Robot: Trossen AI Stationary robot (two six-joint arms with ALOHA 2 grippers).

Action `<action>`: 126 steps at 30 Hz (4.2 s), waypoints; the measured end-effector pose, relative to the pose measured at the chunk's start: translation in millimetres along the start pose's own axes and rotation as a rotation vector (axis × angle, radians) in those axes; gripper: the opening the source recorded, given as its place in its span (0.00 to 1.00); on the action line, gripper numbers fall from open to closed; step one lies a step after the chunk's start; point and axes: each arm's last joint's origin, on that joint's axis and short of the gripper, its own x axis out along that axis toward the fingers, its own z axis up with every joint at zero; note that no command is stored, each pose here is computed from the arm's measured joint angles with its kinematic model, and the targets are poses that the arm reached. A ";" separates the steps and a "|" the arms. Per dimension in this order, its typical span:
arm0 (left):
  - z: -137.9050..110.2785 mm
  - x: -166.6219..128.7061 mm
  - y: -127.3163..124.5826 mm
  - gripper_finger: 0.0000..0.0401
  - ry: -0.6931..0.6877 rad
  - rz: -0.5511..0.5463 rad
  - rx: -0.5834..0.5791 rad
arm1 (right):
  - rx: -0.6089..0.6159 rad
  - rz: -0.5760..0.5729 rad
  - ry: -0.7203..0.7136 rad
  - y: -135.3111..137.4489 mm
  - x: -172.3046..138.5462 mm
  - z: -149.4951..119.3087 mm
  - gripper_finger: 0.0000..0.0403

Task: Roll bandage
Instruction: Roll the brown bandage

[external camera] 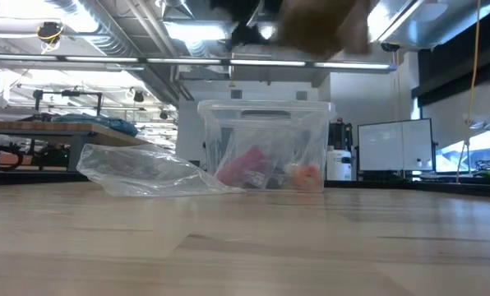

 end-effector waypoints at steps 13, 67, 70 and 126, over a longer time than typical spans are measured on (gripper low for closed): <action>36.5 -27.0 12.7 0.57 -0.002 -0.427 -0.113 | 0.048 0.003 0.044 0.3 -0.1 -6.0 0.00; -59.4 10.9 -107.9 0.57 -0.207 -0.294 0.391 | -0.016 -0.377 -0.097 -73.3 -45.3 68.7 0.00; -64.0 24.8 -108.9 0.57 -0.240 -0.293 0.378 | -0.023 -0.377 -0.095 -73.2 -45.2 68.7 0.00; -37.4 -52.5 -188.3 0.02 -0.649 -0.751 0.314 | -0.127 -0.262 0.417 -62.1 47.2 -42.5 0.00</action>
